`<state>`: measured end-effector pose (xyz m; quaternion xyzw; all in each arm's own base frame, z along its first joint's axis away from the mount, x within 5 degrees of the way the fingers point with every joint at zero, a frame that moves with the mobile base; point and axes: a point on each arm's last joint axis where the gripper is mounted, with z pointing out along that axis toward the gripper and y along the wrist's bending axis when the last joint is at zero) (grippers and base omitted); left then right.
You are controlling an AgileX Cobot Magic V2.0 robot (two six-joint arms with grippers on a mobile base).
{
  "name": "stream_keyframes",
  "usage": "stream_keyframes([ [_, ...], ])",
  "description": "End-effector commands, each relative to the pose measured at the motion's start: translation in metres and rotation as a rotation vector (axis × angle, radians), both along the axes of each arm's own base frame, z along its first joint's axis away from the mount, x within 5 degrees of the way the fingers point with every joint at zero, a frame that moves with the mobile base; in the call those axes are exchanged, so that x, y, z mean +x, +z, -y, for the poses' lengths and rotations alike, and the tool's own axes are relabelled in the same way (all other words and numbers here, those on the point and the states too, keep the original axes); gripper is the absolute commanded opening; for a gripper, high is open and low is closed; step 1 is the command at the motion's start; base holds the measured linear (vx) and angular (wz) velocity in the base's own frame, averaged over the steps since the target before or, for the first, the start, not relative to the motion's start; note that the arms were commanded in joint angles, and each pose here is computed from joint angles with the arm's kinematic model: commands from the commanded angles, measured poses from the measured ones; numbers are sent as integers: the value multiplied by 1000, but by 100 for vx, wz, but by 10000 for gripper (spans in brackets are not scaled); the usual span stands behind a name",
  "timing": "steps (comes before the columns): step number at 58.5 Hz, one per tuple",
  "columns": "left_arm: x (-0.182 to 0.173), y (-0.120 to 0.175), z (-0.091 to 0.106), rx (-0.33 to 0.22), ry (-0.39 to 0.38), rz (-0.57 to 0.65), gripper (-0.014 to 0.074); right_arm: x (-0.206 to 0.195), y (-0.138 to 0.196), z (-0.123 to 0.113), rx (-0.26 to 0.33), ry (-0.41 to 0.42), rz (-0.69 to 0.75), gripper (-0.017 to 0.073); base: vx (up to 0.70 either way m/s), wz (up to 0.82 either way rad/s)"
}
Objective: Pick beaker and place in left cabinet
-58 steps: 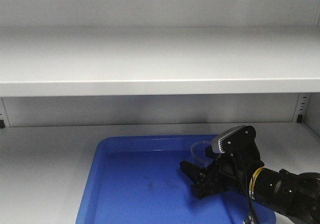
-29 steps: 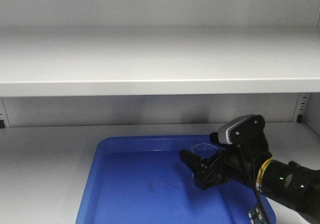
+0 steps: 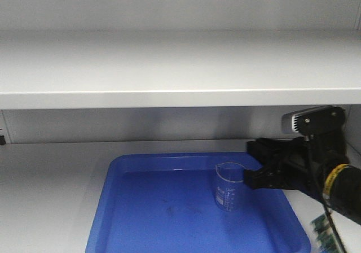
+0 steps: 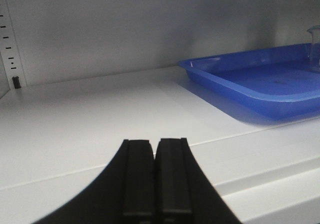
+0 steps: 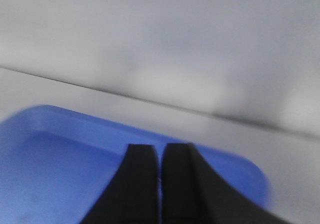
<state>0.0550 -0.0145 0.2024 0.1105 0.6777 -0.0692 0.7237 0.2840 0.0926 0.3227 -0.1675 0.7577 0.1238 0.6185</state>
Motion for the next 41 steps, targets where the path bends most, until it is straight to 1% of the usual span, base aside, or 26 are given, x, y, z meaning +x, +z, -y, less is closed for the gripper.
stream_keyframes([
  [1,-1,3,0,-33,-2,80,1,-13,27,11,6,-80,30,-13,0,0],
  [3,-1,3,0,-33,-2,80,1,-18,27,15,-6,-105,20,-12,0,0],
  [6,-1,3,0,-33,-2,80,1,-27,27,19,-12,-120,18,-11,0,0],
  [11,-1,3,0,-33,-2,80,1,-47,22,25,-22,-120,23,-9,0,0],
  [26,-1,3,0,-33,-2,80,1,-121,-10,47,-13,-138,37,-8,0,0],
  [32,-1,3,0,-33,-2,80,1,-152,-19,59,-7,-176,71,-8,0,0],
  [41,-1,3,0,-33,-2,80,1,-184,-34,73,3,-227,119,-8,0,0],
])
